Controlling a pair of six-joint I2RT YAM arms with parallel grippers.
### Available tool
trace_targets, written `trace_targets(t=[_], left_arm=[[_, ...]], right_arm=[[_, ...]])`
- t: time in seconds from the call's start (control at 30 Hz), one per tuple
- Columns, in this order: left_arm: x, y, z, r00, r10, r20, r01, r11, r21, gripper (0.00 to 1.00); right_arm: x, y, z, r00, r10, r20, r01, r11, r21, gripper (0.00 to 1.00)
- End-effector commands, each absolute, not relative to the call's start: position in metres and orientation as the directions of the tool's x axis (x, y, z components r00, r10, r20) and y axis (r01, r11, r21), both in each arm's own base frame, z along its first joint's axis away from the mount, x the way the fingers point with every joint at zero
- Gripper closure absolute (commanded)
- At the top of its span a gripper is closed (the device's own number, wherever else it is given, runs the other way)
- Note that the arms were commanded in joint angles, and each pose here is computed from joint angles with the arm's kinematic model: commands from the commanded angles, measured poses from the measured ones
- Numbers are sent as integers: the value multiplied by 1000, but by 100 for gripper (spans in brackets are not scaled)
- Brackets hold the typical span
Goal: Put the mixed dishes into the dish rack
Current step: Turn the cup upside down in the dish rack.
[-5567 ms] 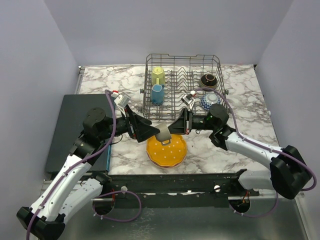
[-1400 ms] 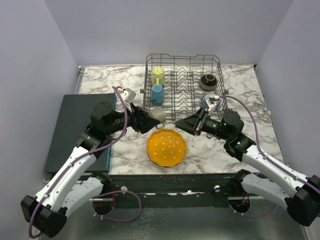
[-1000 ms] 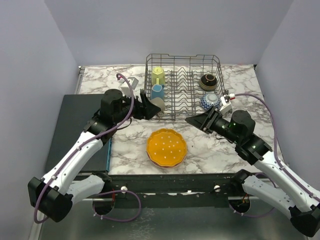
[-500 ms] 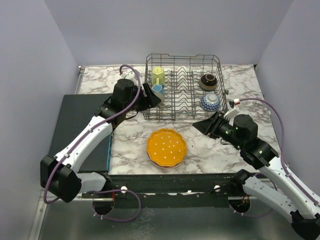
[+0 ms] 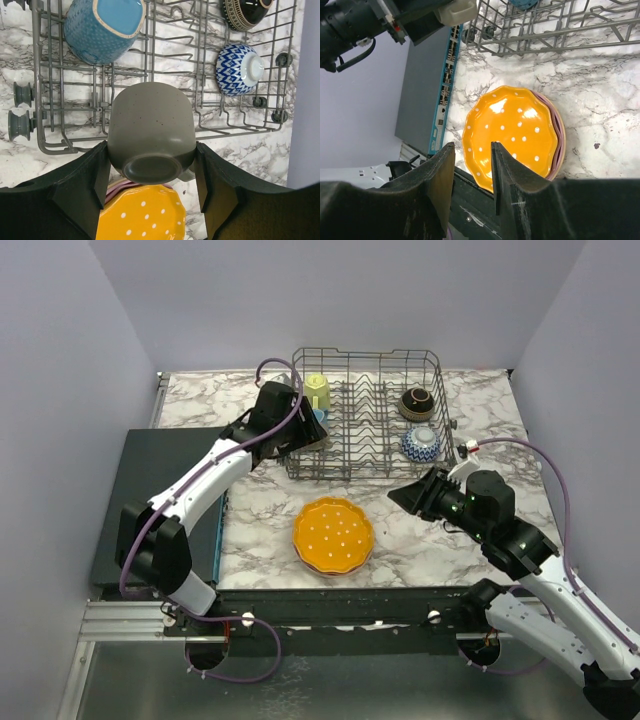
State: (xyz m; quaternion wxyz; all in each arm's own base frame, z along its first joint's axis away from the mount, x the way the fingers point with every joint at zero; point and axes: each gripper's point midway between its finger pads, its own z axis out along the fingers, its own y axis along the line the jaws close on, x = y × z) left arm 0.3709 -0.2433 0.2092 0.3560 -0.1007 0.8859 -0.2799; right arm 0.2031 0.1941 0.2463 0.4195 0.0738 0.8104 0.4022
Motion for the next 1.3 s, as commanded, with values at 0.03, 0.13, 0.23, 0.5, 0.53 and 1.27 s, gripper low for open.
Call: trace_targets(t=[0.03, 0.13, 0.23, 0.5, 0.53, 1.27], left_arm=[[386, -247, 208, -733, -393, -556, -33, 836, -547, 100], [394, -239, 193, -744, -382, -548, -93, 872, -481, 100], [397, -239, 182, -771, -355, -529, -111, 892, -438, 100], [408, -243, 156, -826, -291, -482, -118, 927, -356, 100], [410, -244, 155, -828, -287, -481, -119, 929, -350, 100], [424, -244, 98, -889, -203, -411, -117, 967, -225, 100]], right_arm=[[203, 186, 248, -618, 450, -645, -215, 692, 689, 59], [203, 185, 244, -618, 449, -646, -211, 697, 686, 59], [203, 186, 240, -623, 447, -642, -208, 696, 687, 59], [202, 189, 232, -640, 432, -636, -209, 698, 685, 59], [202, 189, 232, -640, 431, -637, -210, 699, 684, 59], [200, 186, 221, -647, 424, -633, -198, 709, 677, 59]])
